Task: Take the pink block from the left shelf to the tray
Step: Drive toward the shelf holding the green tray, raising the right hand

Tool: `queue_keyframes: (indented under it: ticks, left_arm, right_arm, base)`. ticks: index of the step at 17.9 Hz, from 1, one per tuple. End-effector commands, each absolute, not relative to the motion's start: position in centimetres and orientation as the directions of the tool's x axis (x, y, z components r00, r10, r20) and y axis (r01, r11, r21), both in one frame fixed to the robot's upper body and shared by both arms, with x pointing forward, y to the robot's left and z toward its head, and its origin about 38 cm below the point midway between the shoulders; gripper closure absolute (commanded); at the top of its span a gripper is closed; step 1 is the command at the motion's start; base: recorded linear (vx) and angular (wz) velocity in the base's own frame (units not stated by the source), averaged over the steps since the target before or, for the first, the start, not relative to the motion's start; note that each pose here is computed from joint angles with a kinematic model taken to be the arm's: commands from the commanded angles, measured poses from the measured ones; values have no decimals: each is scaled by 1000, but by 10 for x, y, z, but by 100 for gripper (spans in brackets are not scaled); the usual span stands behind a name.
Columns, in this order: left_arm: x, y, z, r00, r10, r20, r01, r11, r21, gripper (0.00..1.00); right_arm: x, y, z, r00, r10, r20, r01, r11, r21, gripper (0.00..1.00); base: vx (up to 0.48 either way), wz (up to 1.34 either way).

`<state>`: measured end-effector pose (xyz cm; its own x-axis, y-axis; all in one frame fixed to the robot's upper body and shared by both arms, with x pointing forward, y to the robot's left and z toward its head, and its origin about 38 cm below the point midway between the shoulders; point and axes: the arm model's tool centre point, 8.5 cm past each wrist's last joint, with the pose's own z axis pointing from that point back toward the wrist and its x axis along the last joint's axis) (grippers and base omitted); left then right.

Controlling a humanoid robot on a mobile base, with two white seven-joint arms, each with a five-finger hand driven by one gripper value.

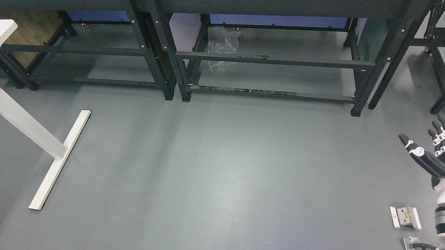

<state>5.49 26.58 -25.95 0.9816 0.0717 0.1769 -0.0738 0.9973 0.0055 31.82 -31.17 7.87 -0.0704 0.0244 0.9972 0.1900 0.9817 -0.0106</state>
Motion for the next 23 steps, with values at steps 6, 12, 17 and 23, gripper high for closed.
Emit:
queue_keyframes:
  ticks: [6,12,17,23]
  left_arm:
    - [61,278,-258,978,75,195,-81,996,22,0]
    - [61,278,-258,978,75,195,-81,996,22,0]
    - [62,278,-258,978,75,197,-81,996,22,0]
    - [61,278,-258,978,75,195,-81,996,22,0]
  right_arm:
    - [320,-316,81,-75,41,996,186,982,-26,0]
    - [319,-327,86,-56,206,977,203,960,-191,0]
    - [321,-355,101,81,849,522,173,503,-847,0]
    - [320,-363,112,9,900,435,169,427,-888,0]
  base:
    - [6,0]
    - [0,0]
    - [22,1]
    - [102,10]
